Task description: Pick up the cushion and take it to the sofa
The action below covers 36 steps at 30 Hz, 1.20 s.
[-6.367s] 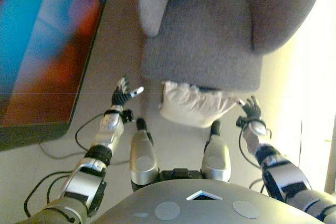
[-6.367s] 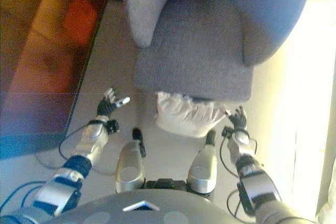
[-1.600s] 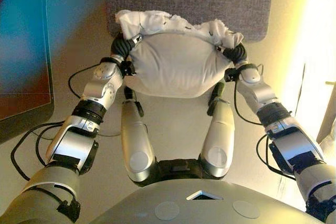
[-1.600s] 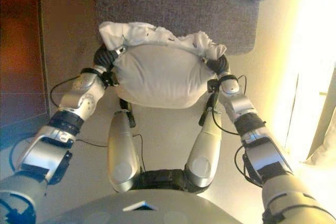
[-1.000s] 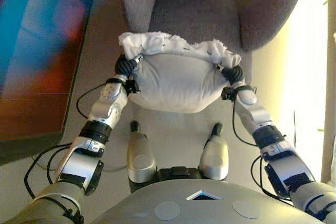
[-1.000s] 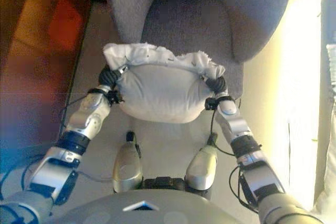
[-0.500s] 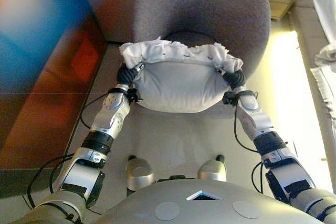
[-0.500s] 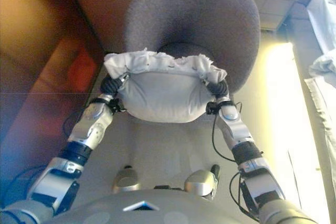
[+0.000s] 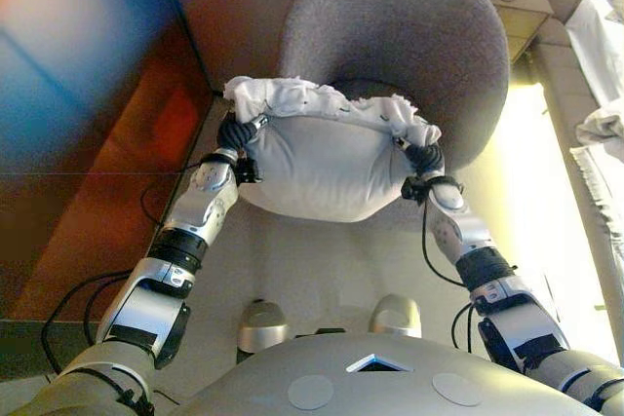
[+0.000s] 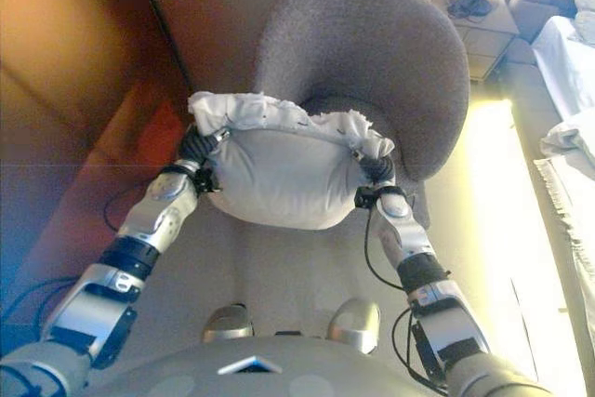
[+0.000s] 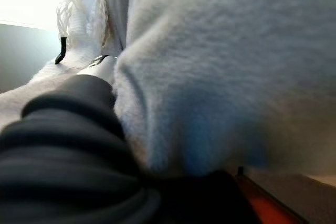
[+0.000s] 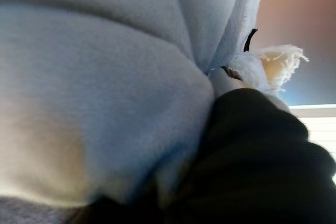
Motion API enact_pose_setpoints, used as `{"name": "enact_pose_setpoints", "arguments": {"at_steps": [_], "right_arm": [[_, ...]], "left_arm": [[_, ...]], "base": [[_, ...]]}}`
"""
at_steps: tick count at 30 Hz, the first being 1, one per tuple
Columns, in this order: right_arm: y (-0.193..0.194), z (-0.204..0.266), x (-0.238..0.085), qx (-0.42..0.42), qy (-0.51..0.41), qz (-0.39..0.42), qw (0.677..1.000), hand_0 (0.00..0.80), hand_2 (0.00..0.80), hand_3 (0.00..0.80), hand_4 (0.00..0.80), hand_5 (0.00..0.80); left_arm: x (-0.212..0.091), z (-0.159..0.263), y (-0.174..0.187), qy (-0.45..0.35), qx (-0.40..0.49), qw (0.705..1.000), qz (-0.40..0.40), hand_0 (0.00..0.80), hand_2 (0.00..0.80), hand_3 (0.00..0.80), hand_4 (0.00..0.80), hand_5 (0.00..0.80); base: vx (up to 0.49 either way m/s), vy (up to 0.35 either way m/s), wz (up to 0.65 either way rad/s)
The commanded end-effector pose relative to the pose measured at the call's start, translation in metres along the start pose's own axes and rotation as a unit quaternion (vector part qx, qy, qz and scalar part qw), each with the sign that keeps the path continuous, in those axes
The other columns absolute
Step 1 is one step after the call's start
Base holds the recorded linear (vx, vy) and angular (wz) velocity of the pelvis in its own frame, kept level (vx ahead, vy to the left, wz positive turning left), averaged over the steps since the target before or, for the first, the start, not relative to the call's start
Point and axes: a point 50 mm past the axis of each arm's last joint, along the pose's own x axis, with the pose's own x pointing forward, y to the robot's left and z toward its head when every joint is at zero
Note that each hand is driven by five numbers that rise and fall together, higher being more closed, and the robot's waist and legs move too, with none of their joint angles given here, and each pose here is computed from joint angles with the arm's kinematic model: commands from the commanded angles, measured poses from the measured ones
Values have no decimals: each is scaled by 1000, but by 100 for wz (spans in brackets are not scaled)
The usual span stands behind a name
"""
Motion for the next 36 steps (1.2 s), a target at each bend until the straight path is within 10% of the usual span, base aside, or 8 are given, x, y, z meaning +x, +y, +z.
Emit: {"name": "enact_pose_setpoints", "arguments": {"at_steps": [1,16,36], "right_arm": [[-13,64,9,23,-121,5,992,800,800,800,800,800],[-4,66,0,-17,-117,68,991,800,800,800,800,800],[12,66,7,22,-100,50,993,800,800,800,800,800]], "left_arm": [[8,40,-20,-98,-43,994,-31,800,800,800,800,800],[-9,25,4,-93,-56,994,-11,800,800,800,800,800],[-2,25,13,-89,-70,993,19,800,800,800,800,800]], "base": [[385,-32,2],[399,-112,20],[229,100,-39]]}}
